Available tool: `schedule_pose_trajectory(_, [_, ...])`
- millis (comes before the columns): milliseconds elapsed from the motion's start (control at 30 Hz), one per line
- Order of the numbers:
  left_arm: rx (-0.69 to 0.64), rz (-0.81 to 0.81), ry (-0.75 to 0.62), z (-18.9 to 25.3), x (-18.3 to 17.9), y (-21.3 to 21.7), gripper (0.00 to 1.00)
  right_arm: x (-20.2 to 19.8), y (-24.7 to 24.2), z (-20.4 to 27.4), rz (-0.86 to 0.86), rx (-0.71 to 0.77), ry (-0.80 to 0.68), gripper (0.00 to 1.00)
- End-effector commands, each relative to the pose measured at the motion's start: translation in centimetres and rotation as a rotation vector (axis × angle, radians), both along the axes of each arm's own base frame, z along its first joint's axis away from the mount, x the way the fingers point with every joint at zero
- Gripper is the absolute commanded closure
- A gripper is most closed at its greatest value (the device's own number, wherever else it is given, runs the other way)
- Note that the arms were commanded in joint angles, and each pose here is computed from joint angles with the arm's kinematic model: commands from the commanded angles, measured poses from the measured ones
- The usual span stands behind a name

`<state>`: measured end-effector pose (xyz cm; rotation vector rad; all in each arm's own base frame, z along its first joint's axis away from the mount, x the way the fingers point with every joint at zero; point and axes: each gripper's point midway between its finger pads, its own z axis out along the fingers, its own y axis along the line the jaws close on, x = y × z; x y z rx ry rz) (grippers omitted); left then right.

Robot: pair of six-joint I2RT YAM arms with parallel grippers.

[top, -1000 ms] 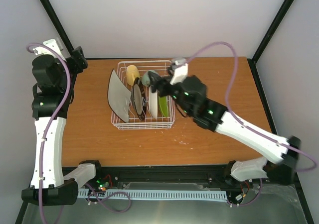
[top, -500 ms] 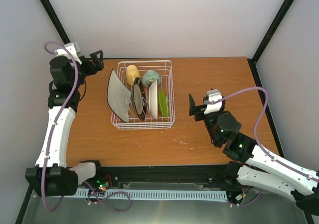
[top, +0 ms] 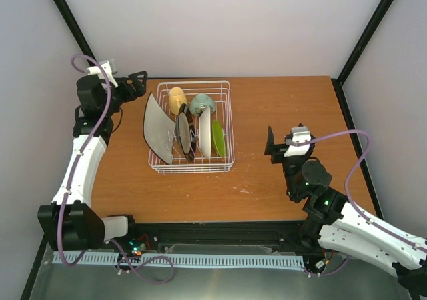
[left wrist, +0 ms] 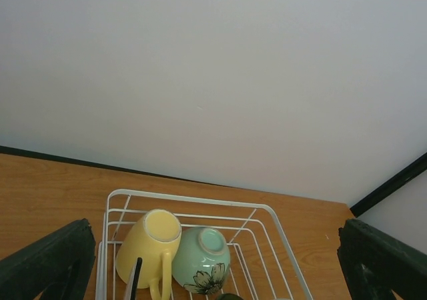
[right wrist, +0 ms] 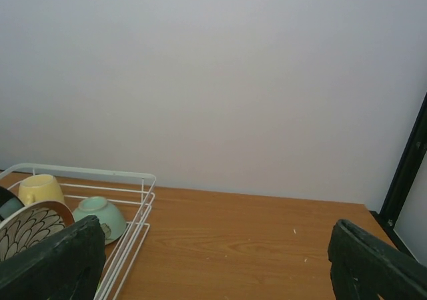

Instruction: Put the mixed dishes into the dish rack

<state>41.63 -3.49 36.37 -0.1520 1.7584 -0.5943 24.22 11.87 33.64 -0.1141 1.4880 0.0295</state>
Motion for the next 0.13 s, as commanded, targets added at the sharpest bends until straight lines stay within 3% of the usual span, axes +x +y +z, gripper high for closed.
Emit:
schedule_pose_trajectory(0, [0.001,-0.016,-0.012,-0.3,0.5,-0.1,0.00,0.4,-0.6,0.0,-0.034,0.033,-0.008,0.10])
schedule_pose_trajectory(100, [0.013,0.003,0.046,-2.1,1.0,0.3,0.00,0.8,0.1,-0.2,-0.014,0.019,0.007,0.07])
